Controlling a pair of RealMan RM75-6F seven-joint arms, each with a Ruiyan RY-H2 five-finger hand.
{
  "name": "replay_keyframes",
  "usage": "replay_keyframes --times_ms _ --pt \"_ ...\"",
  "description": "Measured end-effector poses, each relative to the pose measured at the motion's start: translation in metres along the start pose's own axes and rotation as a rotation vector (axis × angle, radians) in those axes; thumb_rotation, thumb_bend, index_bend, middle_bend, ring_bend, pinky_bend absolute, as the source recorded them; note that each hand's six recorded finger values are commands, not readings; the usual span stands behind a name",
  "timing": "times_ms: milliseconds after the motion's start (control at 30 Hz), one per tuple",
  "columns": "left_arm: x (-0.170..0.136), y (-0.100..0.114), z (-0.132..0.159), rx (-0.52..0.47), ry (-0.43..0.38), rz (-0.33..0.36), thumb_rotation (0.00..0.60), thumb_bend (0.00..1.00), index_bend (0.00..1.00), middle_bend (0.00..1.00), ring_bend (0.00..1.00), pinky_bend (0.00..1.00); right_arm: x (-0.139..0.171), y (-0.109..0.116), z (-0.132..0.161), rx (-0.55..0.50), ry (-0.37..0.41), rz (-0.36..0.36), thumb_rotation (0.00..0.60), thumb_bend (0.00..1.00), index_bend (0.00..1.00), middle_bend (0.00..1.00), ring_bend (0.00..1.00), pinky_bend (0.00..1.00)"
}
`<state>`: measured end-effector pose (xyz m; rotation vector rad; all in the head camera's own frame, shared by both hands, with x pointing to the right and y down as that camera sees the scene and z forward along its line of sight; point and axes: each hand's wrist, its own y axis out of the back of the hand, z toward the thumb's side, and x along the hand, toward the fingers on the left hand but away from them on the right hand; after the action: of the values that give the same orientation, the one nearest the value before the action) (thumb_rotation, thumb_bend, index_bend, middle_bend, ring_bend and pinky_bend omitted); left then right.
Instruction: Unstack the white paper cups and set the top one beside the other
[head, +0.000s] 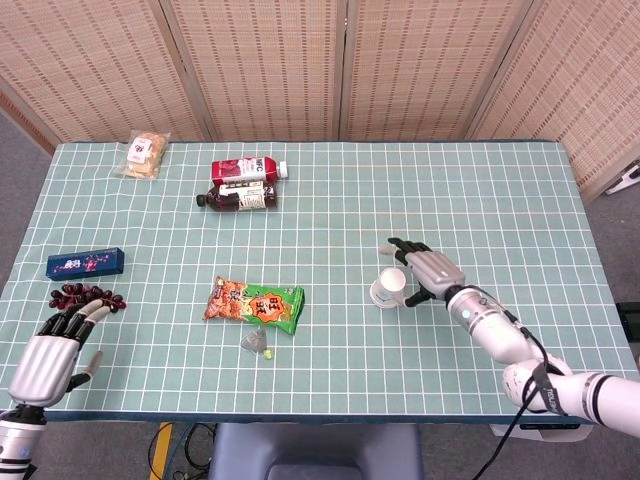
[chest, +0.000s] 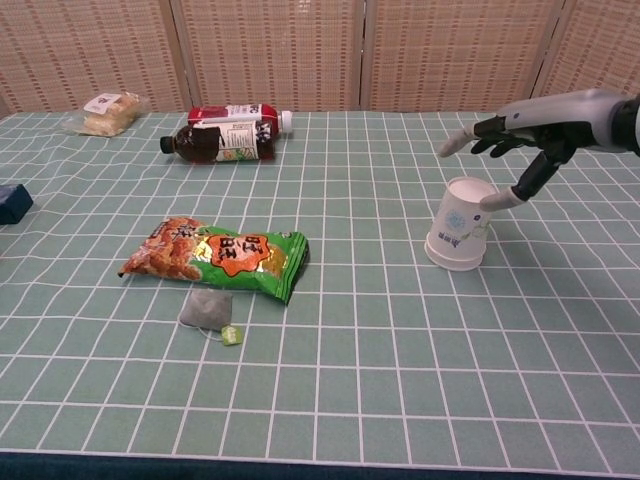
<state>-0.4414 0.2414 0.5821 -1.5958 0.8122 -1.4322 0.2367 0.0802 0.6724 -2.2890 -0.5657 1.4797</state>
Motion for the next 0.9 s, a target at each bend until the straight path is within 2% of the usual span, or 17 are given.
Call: replay_keyframes --times_ms 600,900 --pt "-0.002 0.003 0.0 -0.005 -0.003 0.008 0.6 0.4 0.21 0.17 0.14 0.2 -0.009 -0.009 -0.005 0.0 -0.006 0.008 0.6 0.34 0.16 0.0 0.0 0.0" --pt "-0.002 0.003 0.0 -0.003 -0.001 0.006 0.6 0.4 0.21 0.17 0.14 0.2 -0.012 -0.009 -0.005 0.003 -0.007 -0.008 0.6 0.38 0.28 0.0 0.0 0.0"
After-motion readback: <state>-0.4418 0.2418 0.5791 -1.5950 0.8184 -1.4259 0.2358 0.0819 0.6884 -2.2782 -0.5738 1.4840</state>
